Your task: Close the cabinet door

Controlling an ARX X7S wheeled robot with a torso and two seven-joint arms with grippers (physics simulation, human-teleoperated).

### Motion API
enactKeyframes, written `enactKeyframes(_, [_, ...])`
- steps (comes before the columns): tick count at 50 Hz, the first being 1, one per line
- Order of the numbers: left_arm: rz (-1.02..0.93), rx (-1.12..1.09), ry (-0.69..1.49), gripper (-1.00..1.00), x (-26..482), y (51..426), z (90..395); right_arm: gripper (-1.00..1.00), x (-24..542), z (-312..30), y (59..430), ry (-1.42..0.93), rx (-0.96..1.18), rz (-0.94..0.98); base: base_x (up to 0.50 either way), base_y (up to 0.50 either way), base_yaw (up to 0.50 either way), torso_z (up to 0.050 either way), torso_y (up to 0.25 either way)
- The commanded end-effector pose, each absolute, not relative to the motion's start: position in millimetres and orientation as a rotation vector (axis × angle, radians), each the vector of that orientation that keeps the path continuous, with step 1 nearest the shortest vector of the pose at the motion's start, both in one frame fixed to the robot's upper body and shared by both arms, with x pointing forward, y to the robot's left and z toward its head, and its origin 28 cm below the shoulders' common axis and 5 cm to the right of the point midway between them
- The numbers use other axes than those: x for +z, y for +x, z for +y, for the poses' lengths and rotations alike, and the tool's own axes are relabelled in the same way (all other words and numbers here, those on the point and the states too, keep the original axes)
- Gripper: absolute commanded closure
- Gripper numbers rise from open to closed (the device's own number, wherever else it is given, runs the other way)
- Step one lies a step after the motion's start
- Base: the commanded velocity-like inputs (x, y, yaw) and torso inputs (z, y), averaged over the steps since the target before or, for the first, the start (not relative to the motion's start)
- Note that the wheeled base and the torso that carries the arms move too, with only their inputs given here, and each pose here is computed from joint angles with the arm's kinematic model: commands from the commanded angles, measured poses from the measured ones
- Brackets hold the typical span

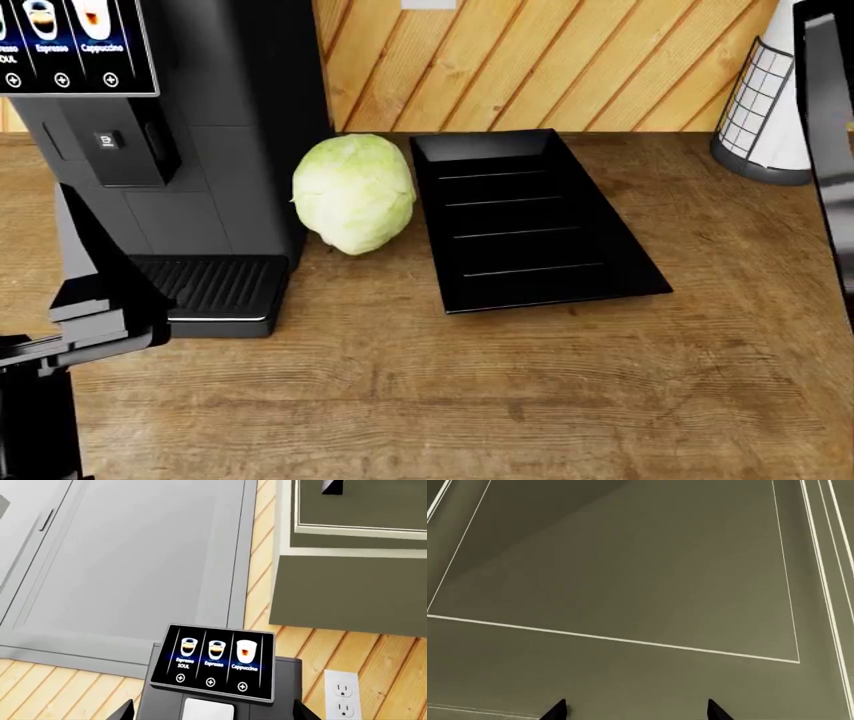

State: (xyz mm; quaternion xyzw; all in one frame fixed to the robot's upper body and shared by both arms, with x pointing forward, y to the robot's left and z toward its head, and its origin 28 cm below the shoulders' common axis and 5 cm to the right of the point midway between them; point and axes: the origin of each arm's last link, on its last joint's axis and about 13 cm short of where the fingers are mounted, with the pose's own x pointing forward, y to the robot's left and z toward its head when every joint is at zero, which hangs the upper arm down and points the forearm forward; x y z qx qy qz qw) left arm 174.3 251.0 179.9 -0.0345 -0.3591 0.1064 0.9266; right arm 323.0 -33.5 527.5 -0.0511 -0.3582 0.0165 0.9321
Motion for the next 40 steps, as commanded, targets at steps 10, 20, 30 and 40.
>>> enactKeyframes(10, [-0.732, 0.22, -0.074, -1.0, 180.7, 175.0, 252.5, -1.0, 476.4, -75.9, 387.1, -0.12, -0.197, -0.349, 0.0, 0.0, 0.0, 0.0, 0.0])
enactKeyframes(20, [-0.73, 0.218, -0.071, -1.0, 179.8, 174.8, 252.4, -1.0, 471.8, -78.9, 387.4, -0.134, -0.236, -0.286, 0.01, 0.0, 0.0, 0.0, 0.0])
enactKeyframes(30, [-0.728, 0.218, -0.07, -1.0, 178.6, 175.4, 252.5, -1.0, 468.6, -80.2, 387.9, -0.14, -0.251, -0.253, 0.01, 0.0, 0.0, 0.0, 0.0])
enactKeyframes(40, [-0.727, 0.219, -0.069, -1.0, 178.4, 175.2, 252.5, -1.0, 463.3, -82.4, 388.9, -0.139, -0.271, -0.205, 0.0, 0.0, 0.0, 0.0, 0.0])
